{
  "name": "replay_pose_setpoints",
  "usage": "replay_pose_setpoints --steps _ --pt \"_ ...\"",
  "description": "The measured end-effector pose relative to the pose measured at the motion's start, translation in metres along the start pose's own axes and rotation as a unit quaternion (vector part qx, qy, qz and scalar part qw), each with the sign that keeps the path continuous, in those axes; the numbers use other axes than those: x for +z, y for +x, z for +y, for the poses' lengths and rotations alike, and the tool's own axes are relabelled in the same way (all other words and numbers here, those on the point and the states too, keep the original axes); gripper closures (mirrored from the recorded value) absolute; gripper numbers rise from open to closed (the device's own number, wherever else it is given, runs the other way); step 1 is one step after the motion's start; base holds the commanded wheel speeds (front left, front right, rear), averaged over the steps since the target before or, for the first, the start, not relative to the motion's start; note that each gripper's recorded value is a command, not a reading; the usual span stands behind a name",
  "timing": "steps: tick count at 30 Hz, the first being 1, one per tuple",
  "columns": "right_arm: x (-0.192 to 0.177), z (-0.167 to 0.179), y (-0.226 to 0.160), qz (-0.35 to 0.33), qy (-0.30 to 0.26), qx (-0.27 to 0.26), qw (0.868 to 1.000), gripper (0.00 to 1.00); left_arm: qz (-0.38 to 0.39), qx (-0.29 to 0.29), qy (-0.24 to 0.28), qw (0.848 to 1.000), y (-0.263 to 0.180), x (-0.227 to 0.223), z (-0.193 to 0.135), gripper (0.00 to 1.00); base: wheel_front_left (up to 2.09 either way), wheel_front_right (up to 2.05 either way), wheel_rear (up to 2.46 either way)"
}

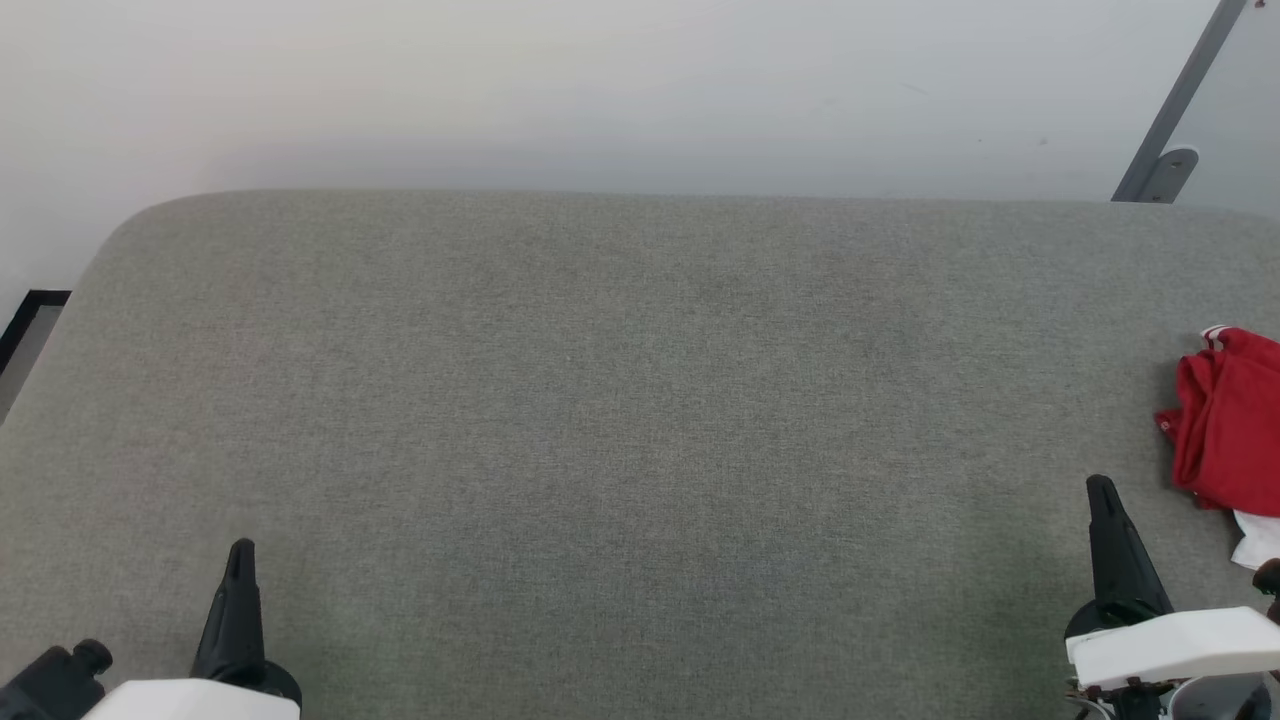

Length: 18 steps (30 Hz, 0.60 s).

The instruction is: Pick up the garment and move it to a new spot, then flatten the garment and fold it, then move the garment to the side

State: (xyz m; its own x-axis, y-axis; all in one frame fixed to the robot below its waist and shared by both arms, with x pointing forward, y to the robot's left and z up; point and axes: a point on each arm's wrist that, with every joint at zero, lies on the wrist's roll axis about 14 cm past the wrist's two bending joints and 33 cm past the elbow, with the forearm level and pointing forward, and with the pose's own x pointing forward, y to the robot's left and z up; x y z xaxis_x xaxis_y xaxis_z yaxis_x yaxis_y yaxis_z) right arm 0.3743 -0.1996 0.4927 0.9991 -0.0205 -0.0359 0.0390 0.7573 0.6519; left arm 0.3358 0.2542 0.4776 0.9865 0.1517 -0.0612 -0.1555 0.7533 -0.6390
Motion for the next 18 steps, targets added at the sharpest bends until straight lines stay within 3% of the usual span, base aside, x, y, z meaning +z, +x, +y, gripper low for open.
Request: replay_pose_setpoints --steps 18 --pt "0.001 0.0 0.005 0.003 0.116 -0.003 0.993 1.0 0.01 -0.003 -0.118 0.993 0.012 -0.005 -0.012 1.0 0.0 0.0 0.0"
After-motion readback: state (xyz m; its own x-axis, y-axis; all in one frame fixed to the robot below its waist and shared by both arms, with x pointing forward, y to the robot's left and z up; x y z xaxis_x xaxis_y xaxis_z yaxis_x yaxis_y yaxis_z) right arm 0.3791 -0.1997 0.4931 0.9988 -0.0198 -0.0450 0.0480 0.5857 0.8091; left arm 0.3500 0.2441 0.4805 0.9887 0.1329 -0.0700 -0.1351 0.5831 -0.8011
